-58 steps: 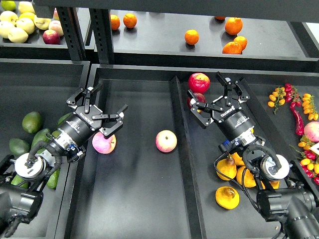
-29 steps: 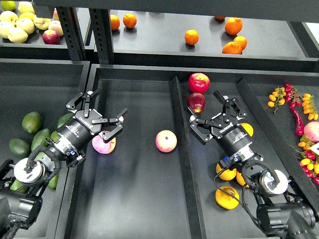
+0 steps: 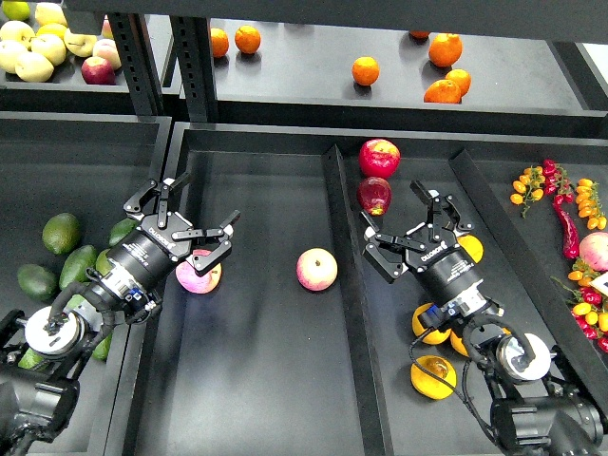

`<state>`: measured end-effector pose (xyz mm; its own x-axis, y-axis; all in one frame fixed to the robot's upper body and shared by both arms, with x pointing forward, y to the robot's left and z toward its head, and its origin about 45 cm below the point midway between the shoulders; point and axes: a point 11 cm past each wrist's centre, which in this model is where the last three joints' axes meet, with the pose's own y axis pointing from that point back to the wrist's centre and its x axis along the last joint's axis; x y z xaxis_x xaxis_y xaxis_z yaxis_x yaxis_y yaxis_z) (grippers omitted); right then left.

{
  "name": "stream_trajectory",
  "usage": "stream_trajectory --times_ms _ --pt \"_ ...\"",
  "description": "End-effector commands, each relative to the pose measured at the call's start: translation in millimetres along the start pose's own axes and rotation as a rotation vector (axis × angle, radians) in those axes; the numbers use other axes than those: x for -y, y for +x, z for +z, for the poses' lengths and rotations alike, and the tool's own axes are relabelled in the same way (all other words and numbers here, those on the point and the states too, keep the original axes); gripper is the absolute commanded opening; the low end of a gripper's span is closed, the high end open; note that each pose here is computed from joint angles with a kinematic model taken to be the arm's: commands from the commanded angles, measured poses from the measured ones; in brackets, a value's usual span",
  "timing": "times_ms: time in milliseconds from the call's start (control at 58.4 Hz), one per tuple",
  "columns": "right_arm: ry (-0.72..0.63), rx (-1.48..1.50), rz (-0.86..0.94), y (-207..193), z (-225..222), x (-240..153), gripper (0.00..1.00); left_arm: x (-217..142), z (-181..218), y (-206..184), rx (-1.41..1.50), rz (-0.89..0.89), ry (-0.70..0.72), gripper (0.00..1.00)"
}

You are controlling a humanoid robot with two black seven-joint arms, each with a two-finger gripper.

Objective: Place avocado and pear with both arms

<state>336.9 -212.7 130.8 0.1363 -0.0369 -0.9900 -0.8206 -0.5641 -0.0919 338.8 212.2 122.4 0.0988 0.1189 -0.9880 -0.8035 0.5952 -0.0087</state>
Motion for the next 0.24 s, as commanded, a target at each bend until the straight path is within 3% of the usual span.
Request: stream_trajectory --times_ms 0,222 --pt "-0.003 -0.003 0.0 -0.4 0.4 0.3 0.99 0.0 0.0 0.1 0.0 0.0 0.0 0.99" --pt "-0.008 -0.008 -0.004 -1.9 1.5 0.8 0.99 -0.3 -0.3 0.2 0.0 0.0 0.0 0.99"
